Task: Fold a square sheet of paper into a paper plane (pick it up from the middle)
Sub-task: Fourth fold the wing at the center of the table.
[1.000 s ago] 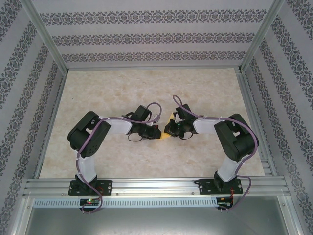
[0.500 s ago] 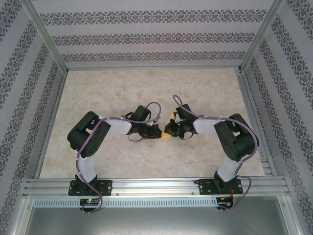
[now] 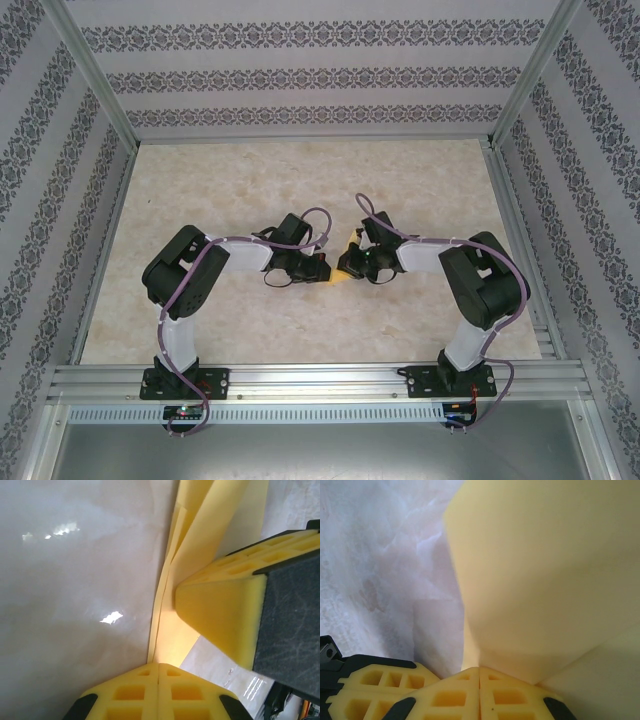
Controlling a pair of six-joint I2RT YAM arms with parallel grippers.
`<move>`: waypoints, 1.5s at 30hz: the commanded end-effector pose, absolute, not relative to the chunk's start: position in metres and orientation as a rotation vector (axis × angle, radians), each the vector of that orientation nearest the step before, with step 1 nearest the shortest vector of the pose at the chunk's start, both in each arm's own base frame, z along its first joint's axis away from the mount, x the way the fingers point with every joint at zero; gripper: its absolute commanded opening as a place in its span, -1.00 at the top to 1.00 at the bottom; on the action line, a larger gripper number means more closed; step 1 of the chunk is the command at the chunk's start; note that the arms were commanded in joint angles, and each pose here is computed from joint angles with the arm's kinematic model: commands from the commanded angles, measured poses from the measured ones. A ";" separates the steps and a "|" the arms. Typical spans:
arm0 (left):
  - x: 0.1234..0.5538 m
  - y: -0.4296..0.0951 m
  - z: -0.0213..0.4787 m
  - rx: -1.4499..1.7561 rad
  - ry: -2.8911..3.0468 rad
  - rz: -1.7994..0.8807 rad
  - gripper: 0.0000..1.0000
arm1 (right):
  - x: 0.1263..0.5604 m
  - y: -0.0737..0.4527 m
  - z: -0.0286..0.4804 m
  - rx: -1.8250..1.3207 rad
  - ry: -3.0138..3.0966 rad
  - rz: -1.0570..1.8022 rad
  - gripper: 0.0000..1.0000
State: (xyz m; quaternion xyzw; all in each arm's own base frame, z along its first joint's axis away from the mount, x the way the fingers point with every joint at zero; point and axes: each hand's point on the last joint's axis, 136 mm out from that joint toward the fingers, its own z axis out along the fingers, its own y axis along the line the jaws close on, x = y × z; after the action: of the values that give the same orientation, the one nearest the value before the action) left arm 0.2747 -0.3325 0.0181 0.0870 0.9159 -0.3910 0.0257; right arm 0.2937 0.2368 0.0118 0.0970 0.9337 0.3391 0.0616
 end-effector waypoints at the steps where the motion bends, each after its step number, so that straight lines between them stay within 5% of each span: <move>1: 0.251 -0.297 -0.028 0.192 3.051 -0.951 1.00 | 0.304 0.194 -0.009 0.401 2.820 0.824 0.85; 17: 0.254 -0.311 -0.018 0.266 3.025 -0.985 1.00 | 0.330 0.218 0.056 0.239 2.631 0.974 0.84; 27: 0.256 -0.311 -0.019 0.261 3.028 -0.971 1.00 | 0.316 0.238 0.018 0.232 2.726 1.022 0.83; 45: 0.252 -0.308 -0.019 0.258 3.036 -0.970 1.00 | 0.362 0.165 -0.014 0.431 2.670 1.032 0.83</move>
State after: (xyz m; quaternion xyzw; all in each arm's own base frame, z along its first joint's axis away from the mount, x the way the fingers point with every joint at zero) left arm 0.2784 -0.3360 0.0182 0.0969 0.9230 -0.3715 0.0270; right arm 0.3370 0.2018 0.0136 0.1159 0.8982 0.4168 0.0776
